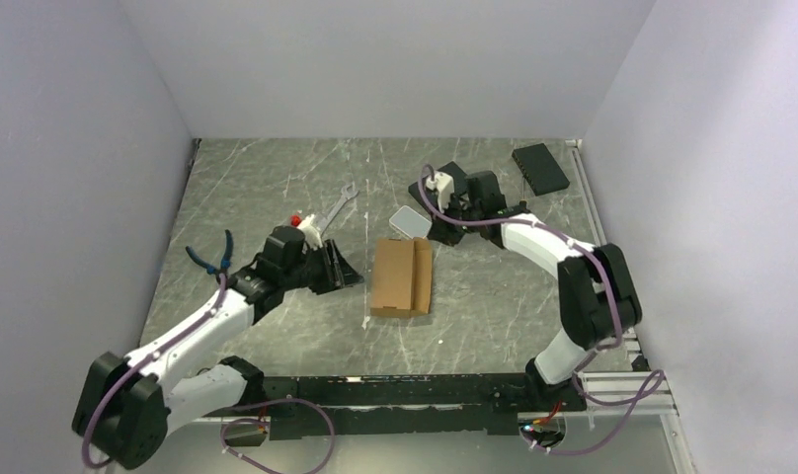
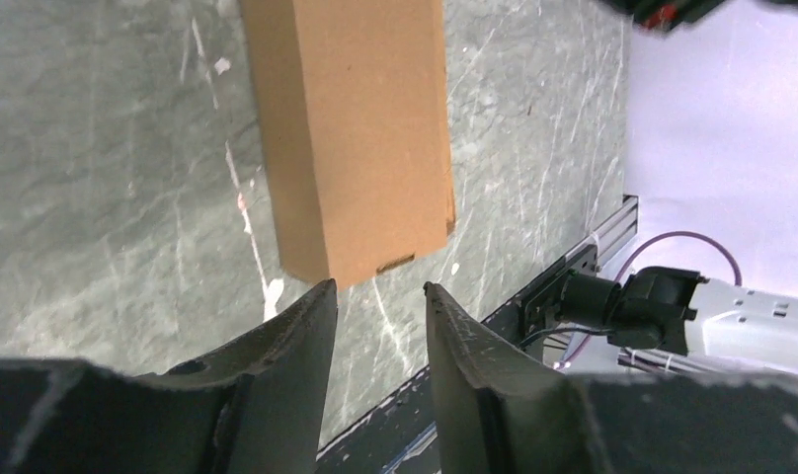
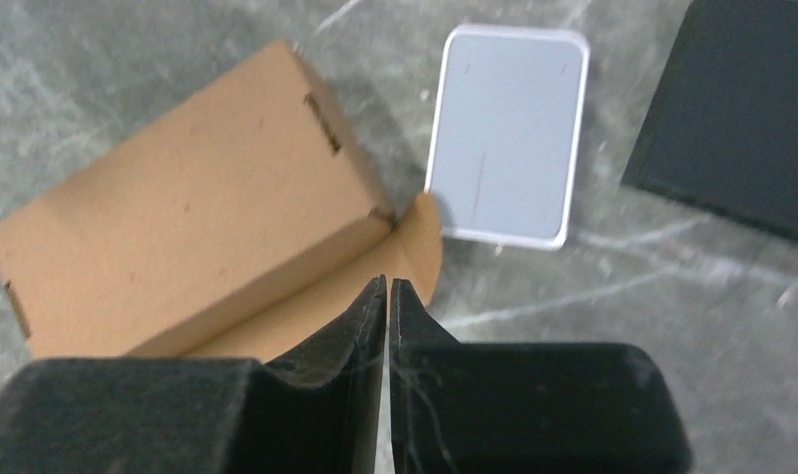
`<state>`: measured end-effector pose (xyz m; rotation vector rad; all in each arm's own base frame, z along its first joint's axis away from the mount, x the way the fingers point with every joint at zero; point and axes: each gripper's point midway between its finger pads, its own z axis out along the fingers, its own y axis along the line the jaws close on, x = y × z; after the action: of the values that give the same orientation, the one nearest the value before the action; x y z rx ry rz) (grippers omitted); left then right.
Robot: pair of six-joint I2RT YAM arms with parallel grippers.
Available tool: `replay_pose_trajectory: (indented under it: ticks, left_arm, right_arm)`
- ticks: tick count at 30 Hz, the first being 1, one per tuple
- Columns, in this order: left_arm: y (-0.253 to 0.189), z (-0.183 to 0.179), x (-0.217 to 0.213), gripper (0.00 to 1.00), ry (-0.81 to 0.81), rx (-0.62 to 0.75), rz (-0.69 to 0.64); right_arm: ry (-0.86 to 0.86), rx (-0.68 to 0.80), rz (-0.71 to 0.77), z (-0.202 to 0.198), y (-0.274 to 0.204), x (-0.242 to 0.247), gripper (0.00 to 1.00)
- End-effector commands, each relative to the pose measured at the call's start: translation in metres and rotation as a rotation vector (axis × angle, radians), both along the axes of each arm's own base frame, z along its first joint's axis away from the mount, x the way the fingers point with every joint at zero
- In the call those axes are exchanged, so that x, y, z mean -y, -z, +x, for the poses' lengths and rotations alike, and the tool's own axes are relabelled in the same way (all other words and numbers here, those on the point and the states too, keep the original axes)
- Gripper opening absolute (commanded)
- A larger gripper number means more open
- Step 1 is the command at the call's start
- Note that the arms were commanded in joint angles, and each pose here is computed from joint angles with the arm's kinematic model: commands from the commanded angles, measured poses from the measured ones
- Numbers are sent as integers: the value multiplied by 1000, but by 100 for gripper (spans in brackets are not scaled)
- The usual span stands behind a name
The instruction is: Fold the paper box
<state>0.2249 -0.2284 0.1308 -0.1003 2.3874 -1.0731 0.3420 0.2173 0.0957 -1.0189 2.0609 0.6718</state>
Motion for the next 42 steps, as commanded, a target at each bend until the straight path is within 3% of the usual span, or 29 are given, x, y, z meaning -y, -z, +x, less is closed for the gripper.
replay_pose_trajectory:
  ticks: [1, 4, 8, 13, 21, 27, 34, 42]
  left_arm:
    - [30, -24, -23, 43, -69, -97, 55]
    - [37, -27, -26, 43, -69, -102, 76]
    - [31, -15, -19, 52, -34, -62, 79]
    - [33, 4, -9, 53, -11, -64, 112]
    - [43, -4, -13, 29, -64, -121, 87]
    - [50, -41, -12, 5, -32, -201, -4]
    - [73, -83, 12, 2, 64, -272, -45]
    - [74, -66, 37, 3, 71, -253, -55]
  right_arm:
    - [-72, 66, 83, 33, -29, -30, 10]
    - [-131, 5, 94, 35, -20, -45, 13]
    - [-206, -53, 117, 25, -13, -62, 23]
    - [-106, -25, 24, 40, 3, -68, 21]
    - [-9, -21, -39, 50, 21, -55, 13]
    - [-57, -54, -47, 37, 30, -54, 5]
    - [-118, -73, -34, 24, 31, -56, 4]
    - [-180, -86, -16, 7, 28, -57, 2]
